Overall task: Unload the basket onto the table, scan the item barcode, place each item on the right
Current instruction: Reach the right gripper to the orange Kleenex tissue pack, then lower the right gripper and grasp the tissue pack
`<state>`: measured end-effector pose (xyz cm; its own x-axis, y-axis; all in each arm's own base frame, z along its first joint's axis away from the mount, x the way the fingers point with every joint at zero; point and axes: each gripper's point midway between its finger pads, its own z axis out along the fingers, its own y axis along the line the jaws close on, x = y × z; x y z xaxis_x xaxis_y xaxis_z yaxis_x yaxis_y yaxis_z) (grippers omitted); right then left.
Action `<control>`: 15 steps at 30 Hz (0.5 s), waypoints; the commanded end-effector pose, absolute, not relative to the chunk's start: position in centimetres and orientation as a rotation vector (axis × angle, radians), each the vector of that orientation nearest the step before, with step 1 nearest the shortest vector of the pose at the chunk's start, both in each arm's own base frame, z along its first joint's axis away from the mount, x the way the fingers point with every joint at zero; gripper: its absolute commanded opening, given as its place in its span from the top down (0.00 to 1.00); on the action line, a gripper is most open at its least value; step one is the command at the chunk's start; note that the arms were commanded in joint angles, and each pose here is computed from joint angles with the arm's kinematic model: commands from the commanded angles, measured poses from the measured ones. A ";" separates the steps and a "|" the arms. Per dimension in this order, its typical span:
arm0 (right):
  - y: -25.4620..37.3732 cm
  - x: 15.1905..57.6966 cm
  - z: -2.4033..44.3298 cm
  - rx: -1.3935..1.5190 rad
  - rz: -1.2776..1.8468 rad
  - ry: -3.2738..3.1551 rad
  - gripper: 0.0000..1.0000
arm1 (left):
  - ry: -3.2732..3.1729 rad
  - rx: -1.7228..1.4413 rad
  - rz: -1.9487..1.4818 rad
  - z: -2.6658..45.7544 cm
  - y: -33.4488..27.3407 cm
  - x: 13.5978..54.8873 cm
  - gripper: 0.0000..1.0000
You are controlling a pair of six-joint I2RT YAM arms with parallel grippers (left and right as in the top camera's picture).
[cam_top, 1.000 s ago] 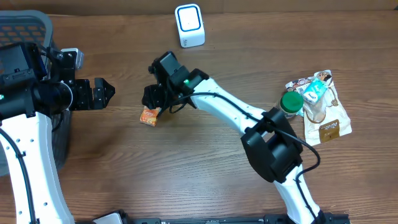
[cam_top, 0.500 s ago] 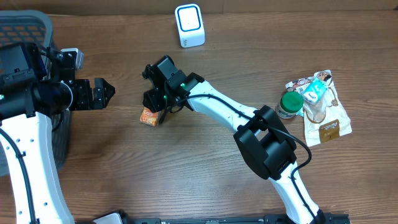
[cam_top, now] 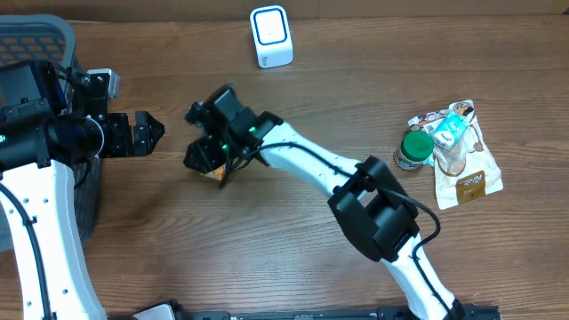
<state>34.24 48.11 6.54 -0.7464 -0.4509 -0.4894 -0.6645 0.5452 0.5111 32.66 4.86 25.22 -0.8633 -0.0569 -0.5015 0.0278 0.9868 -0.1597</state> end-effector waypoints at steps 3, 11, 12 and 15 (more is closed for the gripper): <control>49.1 33.4 4.0 -0.886 0.941 2.535 0.46 | 2.610 -0.009 -0.216 24.9 5.0 32.7 0.01; 46.0 32.8 2.3 -0.725 0.884 2.759 0.50 | 2.610 -0.008 -0.216 24.9 5.0 32.7 0.01; 45.2 32.9 2.3 -0.682 0.874 2.801 0.53 | 2.610 -0.008 -0.216 24.9 5.0 32.7 0.00; 43.0 33.4 2.8 -0.605 0.853 2.882 0.59 | 2.610 -0.009 -0.216 24.9 5.0 32.7 0.00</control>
<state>31.66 45.07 2.45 -0.8756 -0.4252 -0.2293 -0.4801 0.7130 0.5111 32.66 4.86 25.22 -0.8633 -0.0569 -0.5015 0.0278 0.9868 -0.1597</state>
